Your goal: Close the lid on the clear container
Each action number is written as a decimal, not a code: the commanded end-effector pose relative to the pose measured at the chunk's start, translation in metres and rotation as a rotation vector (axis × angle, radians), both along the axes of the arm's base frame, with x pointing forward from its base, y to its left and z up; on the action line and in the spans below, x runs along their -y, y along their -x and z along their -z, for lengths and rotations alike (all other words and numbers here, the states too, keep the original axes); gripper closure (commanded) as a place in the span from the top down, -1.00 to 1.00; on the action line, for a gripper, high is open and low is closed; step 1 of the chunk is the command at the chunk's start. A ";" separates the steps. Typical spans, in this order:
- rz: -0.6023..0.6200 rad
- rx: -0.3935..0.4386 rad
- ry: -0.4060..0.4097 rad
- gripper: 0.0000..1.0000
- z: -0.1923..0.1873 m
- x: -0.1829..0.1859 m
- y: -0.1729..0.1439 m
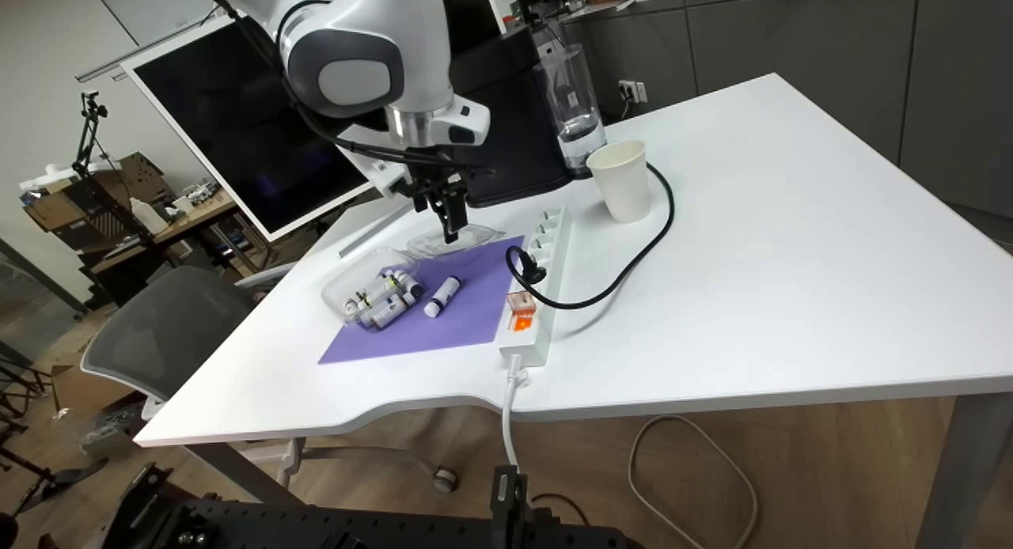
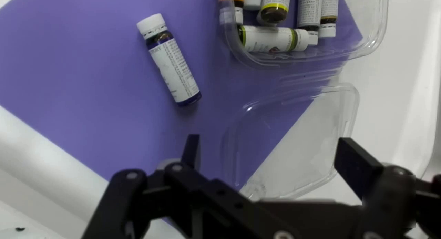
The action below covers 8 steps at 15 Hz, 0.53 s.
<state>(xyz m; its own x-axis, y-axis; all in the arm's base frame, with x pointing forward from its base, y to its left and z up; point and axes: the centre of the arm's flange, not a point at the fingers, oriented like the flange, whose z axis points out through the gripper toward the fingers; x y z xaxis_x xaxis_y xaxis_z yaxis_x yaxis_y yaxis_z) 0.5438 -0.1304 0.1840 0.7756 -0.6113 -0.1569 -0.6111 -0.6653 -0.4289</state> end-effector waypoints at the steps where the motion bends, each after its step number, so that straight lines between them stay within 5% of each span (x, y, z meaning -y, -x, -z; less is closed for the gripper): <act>1: 0.044 0.011 0.004 1.00 0.010 0.005 -0.007; 8: 0.117 0.031 0.020 1.00 0.055 0.012 -0.029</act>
<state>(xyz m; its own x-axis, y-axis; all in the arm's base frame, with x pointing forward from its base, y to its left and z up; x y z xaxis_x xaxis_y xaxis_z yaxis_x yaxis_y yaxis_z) 0.5519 -0.1387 0.1469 0.7154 -0.6846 -0.1397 -0.6695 -0.6145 -0.4174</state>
